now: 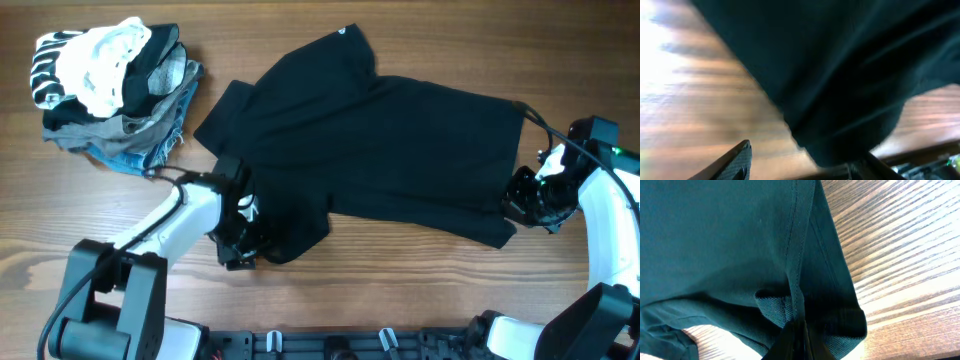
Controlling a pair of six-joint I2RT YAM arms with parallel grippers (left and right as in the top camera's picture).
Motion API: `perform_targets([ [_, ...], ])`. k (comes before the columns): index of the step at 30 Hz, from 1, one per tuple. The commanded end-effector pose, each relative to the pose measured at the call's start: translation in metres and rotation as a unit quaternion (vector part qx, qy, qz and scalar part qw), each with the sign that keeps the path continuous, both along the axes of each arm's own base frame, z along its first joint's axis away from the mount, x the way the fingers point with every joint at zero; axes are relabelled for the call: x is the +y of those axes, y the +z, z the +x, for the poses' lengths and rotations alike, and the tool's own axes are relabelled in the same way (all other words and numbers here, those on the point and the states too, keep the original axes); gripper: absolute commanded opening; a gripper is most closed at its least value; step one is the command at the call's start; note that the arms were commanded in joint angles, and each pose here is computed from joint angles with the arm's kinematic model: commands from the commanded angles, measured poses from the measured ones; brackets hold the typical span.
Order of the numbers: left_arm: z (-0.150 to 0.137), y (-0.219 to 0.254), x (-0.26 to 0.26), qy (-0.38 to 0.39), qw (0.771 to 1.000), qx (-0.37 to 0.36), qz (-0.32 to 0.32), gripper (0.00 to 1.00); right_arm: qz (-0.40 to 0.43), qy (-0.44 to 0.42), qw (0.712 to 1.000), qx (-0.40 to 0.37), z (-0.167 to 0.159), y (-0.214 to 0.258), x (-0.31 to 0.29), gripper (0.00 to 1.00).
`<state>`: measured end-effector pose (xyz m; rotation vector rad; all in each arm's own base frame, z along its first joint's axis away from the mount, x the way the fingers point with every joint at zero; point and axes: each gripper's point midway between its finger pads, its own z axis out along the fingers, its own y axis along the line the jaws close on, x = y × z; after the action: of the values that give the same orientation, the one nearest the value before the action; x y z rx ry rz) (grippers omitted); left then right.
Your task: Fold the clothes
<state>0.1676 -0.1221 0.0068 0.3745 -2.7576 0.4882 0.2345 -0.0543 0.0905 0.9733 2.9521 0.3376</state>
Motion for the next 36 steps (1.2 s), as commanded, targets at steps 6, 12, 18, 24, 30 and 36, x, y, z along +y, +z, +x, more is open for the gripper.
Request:
perform_targets([
  [6, 0.018, -0.009, -0.014, 0.025, 0.998, -0.043, -0.037, 0.38, -0.006, 0.007, 1.0, -0.025, 0.009, 0.007, -0.003, 0.08],
  [12, 0.006, -0.003, -0.017, 0.013, 0.998, -0.019, -0.053, 0.04, -0.01, 0.002, 0.999, -0.035, 0.014, 0.007, -0.005, 0.19],
  [18, 0.01, 0.042, 0.002, 0.035, 0.998, -0.033, -0.043, 0.04, -0.022, -0.01, 1.0, -0.006, 0.002, -0.011, -0.008, 0.69],
  [24, 0.015, 0.079, 0.042, 0.083, 0.989, -0.121, 0.01, 0.04, 0.009, -0.017, 1.0, 0.005, -0.023, -0.07, 0.011, 0.65],
  [30, 0.015, 0.086, 0.043, 0.087, 0.987, -0.137, 0.008, 0.04, 0.053, 0.013, 0.998, -0.044, -0.022, -0.092, 0.032, 0.57],
  [36, 0.013, 0.086, 0.044, 0.087, 0.987, -0.133, 0.008, 0.04, 0.136, 0.024, 0.988, -0.073, -0.013, -0.076, 0.058, 0.04],
])
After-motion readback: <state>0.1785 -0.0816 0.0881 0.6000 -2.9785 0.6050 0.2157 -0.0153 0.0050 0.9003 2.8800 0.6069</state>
